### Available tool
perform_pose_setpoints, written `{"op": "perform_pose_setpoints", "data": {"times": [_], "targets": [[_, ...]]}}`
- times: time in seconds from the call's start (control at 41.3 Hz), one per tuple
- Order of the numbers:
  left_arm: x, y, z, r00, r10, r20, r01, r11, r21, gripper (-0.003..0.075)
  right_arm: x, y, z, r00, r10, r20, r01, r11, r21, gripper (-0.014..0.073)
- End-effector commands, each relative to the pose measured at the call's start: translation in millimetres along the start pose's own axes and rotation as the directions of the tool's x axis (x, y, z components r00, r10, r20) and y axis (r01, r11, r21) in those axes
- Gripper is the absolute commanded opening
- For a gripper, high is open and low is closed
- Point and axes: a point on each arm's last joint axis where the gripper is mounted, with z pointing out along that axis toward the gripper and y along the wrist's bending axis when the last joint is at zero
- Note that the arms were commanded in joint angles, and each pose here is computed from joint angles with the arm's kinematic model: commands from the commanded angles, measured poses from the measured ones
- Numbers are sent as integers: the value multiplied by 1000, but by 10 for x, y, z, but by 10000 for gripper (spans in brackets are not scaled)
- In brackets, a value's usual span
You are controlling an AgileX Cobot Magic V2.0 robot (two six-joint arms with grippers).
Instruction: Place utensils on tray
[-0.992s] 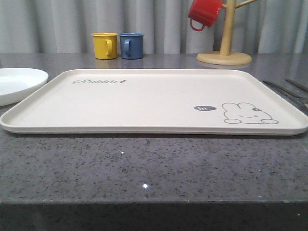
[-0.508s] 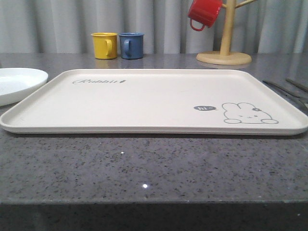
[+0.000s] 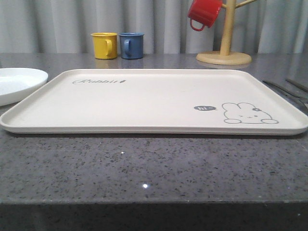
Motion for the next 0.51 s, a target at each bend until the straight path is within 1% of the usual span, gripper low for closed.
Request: {"op": "perform_pose_setpoints", "data": {"times": [0.0,0.073,0.193,0.314,0.411,0.484], "targets": [[-224,32,81,1000,2,23,-1,1000,-10,528,-127,-3,-35,996,-5,84,4,1000,6,417],[-331,86,225,998,-49,-25,49,999,-5,528,-127,-3,-35,996,-5,84,4,1000,6,417],[-479,236,393,991,-128,-41,129,992,4,528,-127,-3,-35,996,-5,84,4,1000,6,417],[-634,378,570,982,-184,-43,187,979,85,527,-127,-3,-35,996,-5,84,4,1000,6,417],[-764,476,735,967,-252,-45,256,953,162,527,-127,-3,-35,996,-5,84,4,1000,6,417],[-849,528,851,959,-279,-45,282,938,199,527,-127,-3,-35,996,-5,84,4,1000,6,417]]}}
